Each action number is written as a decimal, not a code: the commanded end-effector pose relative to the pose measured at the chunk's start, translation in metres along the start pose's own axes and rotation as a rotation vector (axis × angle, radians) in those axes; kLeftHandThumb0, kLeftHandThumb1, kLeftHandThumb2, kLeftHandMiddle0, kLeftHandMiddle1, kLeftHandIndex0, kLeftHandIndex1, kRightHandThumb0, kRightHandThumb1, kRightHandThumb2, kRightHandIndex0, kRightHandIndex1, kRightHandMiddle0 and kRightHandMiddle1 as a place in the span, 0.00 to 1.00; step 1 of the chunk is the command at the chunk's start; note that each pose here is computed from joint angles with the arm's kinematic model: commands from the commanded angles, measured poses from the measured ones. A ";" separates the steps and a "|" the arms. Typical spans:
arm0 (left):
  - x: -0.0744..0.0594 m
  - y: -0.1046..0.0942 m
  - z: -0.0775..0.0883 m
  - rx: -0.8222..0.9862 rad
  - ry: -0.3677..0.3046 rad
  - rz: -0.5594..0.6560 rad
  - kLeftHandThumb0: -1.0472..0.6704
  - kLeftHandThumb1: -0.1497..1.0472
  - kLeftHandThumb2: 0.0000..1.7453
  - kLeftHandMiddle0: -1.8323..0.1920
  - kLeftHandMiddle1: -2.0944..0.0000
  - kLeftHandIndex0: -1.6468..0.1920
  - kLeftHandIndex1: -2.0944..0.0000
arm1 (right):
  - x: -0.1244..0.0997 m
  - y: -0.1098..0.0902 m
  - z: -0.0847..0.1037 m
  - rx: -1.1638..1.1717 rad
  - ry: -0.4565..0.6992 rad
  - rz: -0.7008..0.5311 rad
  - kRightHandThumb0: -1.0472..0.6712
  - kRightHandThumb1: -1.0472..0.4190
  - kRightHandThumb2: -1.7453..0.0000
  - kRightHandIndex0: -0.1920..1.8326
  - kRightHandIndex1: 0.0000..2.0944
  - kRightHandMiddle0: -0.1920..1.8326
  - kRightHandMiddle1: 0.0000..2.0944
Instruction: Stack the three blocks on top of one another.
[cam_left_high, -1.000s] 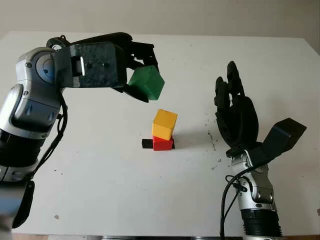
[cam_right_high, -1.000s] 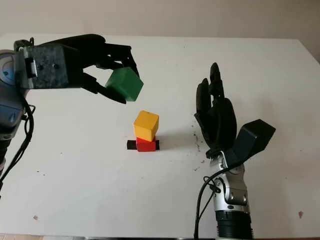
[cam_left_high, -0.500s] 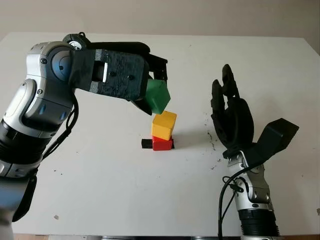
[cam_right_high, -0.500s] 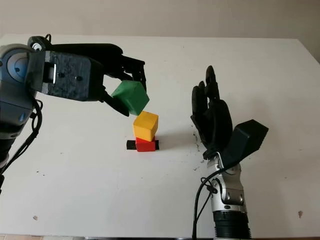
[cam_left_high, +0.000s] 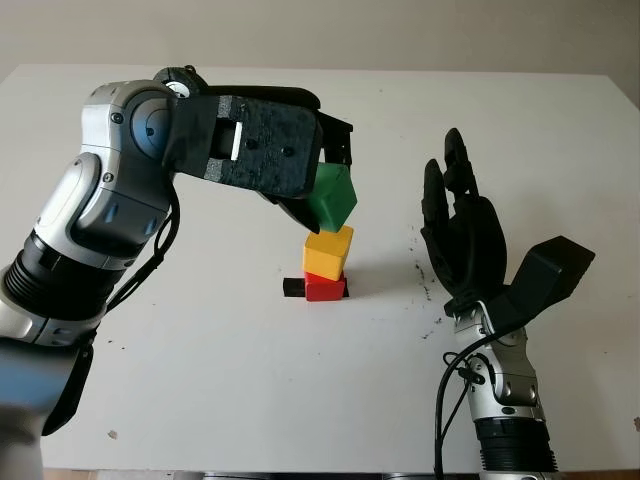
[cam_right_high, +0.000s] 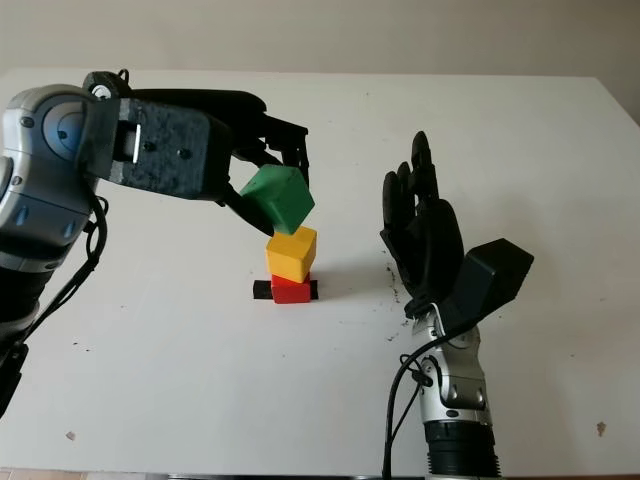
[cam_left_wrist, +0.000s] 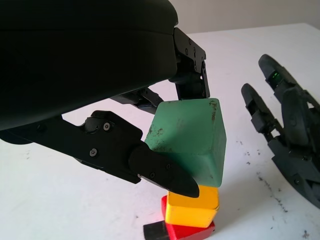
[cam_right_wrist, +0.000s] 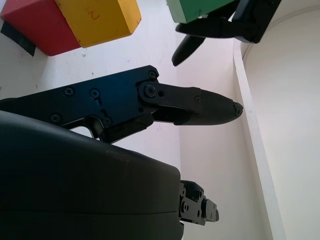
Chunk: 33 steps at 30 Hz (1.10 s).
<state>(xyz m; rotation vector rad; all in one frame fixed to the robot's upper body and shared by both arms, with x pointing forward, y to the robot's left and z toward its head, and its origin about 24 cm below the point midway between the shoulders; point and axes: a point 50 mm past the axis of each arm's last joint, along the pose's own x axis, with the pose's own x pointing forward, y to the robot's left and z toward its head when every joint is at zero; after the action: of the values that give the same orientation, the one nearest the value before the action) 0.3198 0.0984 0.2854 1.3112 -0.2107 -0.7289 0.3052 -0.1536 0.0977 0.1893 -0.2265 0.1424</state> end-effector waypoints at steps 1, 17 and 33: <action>0.002 -0.003 0.002 -0.015 -0.007 0.015 0.40 1.00 0.03 0.66 0.96 0.72 0.26 | 0.002 0.001 0.002 -0.004 -0.016 0.005 0.23 0.00 0.71 0.02 0.03 0.04 0.03; 0.004 -0.011 -0.001 0.015 0.000 -0.026 0.41 0.99 0.03 0.77 0.76 0.83 0.18 | 0.000 0.002 0.002 0.004 -0.017 -0.002 0.22 0.00 0.72 0.02 0.03 0.04 0.03; 0.005 -0.019 -0.009 0.022 0.006 -0.089 0.43 0.99 0.03 0.88 0.25 0.86 0.24 | -0.001 0.003 0.002 0.005 -0.015 -0.007 0.22 0.00 0.74 0.02 0.03 0.05 0.03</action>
<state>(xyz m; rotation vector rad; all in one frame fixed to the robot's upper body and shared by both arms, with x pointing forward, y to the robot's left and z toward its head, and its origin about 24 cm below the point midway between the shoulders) 0.3209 0.0981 0.2664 1.3609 -0.1634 -0.7985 0.3051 -0.1526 0.0968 0.1922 -0.2229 0.1350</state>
